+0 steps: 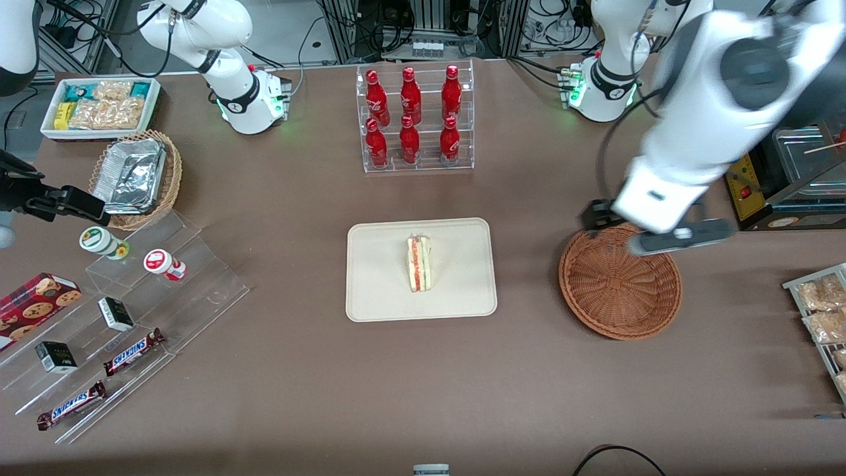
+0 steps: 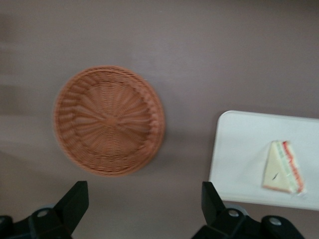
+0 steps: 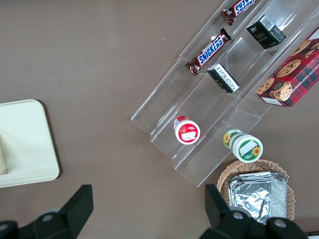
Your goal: Place sandwich from basket to tray
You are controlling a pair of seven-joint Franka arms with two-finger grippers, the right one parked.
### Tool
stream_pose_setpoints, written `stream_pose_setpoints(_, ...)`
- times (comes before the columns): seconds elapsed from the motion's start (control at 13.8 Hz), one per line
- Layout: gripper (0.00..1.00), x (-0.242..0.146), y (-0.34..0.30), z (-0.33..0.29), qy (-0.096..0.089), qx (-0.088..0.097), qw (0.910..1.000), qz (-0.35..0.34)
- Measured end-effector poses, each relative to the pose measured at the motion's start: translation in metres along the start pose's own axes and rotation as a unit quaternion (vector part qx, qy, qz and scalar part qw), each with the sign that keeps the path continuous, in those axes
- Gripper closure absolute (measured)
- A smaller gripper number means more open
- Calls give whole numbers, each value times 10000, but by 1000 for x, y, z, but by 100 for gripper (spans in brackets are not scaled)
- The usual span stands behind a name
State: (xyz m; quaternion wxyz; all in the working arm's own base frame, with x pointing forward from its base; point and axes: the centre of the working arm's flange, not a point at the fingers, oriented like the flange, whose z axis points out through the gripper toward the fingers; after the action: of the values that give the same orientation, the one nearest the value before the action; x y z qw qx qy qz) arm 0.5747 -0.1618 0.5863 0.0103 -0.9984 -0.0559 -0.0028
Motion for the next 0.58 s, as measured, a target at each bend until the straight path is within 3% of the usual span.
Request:
stream_pose_setpoints(0.44,0,-5,-84,-27,-185,35,9990,393)
stream_pose_setpoints(0.58,0,-9,-101,-27,-243,-61,9985,480)
